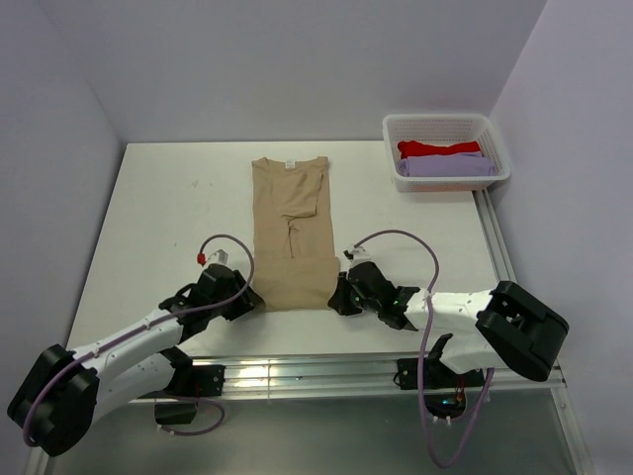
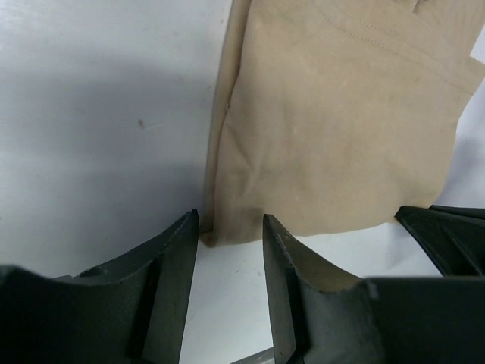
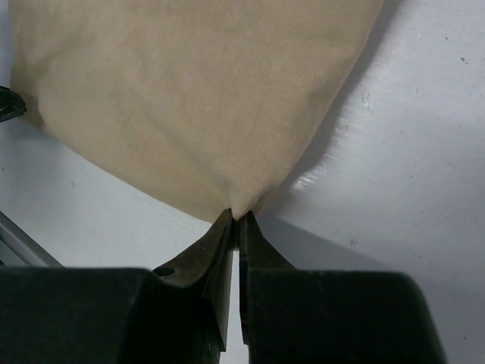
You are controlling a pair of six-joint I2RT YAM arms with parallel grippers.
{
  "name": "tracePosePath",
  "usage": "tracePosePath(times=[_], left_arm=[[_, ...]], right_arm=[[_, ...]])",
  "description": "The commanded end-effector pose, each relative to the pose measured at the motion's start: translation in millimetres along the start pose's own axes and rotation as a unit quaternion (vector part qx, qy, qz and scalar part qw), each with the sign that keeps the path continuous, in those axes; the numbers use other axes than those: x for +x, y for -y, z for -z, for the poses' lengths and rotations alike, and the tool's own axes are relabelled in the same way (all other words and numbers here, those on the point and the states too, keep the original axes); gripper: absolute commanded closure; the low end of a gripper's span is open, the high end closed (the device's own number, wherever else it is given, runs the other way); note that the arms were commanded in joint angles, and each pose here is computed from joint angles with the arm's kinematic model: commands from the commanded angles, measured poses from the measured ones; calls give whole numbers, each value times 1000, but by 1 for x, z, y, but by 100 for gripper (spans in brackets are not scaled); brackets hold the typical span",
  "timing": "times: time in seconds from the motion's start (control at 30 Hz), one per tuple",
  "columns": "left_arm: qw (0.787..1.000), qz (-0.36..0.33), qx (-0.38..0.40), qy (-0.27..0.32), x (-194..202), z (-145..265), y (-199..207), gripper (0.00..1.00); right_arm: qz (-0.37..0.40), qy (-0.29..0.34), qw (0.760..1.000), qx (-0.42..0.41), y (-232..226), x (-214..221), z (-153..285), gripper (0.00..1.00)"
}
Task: Roll the t-shirts
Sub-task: Fold the tshirt
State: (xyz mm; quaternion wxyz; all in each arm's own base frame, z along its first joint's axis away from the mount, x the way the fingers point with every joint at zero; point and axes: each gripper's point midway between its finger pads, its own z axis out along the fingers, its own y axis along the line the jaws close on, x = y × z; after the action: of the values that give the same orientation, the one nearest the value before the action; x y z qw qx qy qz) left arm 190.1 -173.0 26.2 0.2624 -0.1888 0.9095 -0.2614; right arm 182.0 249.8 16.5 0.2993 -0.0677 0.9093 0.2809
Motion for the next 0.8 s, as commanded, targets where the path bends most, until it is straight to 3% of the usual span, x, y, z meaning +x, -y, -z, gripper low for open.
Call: tracePosePath(times=[0.0, 0.3, 0.37, 0.4, 0.43, 0.6, 0.77], left_arm=[[999, -6, -33, -4, 6, 5, -20, 55], [999, -6, -38, -27, 18, -4, -27, 60], [998, -6, -47, -30, 19, -6, -29, 71], [998, -5, -56, -31, 19, -6, -32, 94], [998, -6, -60, -29, 19, -6, -33, 100], [997, -5, -62, -36, 16, 4, -25, 100], [997, -11, -45, -66, 15, 19, -2, 100]], right_arm=[[1, -8, 1000, -4, -3, 3, 2, 100], [-1, -13, 1000, -9, -6, 4, -2, 100], [-1, -12, 1000, -9, -6, 4, -1, 100], [-2, -10, 1000, -9, -6, 3, 0, 100], [-2, -11, 1000, -9, -6, 3, 1, 100], [1, -10, 1000, -18, -13, -2, 11, 100], [16, -52, 998, 12, -8, 4, 26, 100]])
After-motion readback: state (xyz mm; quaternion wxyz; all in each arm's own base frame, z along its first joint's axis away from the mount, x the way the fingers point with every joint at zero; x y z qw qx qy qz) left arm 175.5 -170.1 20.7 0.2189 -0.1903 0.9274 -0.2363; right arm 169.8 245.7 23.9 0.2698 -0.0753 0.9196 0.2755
